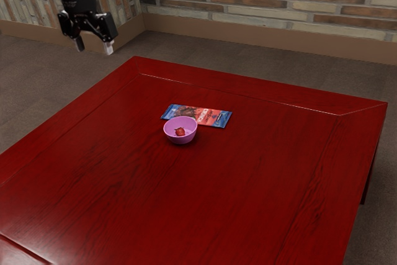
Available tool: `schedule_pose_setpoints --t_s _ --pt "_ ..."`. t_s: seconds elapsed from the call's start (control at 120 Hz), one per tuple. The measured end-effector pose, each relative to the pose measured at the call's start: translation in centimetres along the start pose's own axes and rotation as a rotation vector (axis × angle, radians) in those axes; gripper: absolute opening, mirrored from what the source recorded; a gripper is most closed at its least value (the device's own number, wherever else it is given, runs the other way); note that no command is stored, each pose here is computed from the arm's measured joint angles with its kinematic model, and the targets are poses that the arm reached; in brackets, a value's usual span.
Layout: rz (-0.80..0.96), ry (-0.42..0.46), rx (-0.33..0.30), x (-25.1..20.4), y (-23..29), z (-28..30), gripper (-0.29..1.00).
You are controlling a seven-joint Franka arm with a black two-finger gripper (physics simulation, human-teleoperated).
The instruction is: Take strawberry from the bowl
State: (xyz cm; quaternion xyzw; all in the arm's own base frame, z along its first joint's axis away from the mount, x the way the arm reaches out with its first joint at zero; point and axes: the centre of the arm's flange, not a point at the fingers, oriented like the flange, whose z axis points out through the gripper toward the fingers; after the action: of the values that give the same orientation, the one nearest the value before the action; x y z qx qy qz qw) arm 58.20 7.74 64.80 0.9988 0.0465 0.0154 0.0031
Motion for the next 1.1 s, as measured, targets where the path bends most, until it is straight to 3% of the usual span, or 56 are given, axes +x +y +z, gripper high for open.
schedule_pose_setpoints --t_s 0.325,0.533,0.833,1.1 --pt "0.013 -0.032 0.012 0.9 0.6 2.0 0.69" --pt "-0.004 -0.123 0.002 0.1 3.3 11.5 0.69" --pt "-0.197 -0.099 -0.006 0.7 4.7 21.3 0.69" --pt "-0.319 0.003 -0.023 7.5 8.0 24.0 0.68"
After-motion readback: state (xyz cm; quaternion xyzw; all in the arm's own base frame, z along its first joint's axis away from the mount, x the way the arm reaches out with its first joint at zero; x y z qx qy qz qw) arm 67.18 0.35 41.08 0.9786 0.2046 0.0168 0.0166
